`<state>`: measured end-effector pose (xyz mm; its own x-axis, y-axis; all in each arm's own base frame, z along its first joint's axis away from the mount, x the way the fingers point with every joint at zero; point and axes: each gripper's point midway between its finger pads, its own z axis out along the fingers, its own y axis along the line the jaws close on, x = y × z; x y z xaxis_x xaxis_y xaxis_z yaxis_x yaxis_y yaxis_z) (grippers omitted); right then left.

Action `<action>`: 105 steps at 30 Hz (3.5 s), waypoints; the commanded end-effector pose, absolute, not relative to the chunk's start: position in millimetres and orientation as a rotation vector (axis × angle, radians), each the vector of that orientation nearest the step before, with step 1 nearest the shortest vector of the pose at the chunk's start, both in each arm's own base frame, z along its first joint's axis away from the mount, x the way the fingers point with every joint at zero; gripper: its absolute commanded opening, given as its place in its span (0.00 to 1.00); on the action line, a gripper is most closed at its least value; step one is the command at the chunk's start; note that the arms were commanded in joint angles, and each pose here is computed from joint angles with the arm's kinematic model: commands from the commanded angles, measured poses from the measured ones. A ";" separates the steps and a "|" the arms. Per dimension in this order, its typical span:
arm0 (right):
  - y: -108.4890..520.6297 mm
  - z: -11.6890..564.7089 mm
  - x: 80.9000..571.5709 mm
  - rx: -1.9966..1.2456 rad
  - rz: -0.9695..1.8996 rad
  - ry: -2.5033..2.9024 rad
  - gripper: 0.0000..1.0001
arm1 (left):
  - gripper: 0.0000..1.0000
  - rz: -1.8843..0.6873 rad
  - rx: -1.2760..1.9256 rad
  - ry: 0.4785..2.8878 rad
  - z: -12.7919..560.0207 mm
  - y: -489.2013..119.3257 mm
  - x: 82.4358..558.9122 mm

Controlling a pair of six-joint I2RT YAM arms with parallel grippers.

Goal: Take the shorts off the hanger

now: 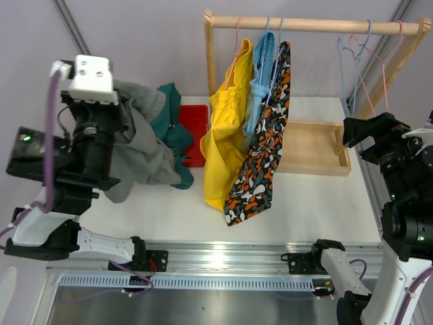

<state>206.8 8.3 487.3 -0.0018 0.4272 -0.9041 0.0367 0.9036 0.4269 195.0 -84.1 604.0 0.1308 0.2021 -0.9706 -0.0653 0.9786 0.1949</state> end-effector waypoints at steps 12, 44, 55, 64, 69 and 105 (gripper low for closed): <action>56.1 480.9 205.7 0.150 0.544 1.545 0.99 | 0.00 0.212 -0.009 1.287 643.4 -58.4 326.9; 151.1 541.9 316.7 -0.125 0.705 1.494 0.87 | 0.99 -0.226 0.027 1.987 312.2 -78.1 364.8; 161.4 488.4 410.0 0.002 0.606 1.618 0.62 | 0.99 -0.289 0.030 2.038 231.7 -75.1 297.9; 184.6 468.5 424.9 0.004 0.620 1.649 0.33 | 0.99 -0.280 0.016 2.044 226.0 -73.4 298.9; 184.1 463.4 424.7 0.009 0.607 1.661 0.20 | 0.99 -0.283 0.018 2.042 225.1 -73.6 297.4; 117.7 532.1 301.6 0.236 0.616 1.513 0.00 | 0.99 -1.129 0.877 1.427 409.6 -439.6 160.2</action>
<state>302.3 120.7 518.6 -0.1083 0.4899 -0.8650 -0.2200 0.8368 0.5014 176.7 -428.1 356.9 -0.2084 0.0911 -0.9738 0.9096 0.3841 -0.1587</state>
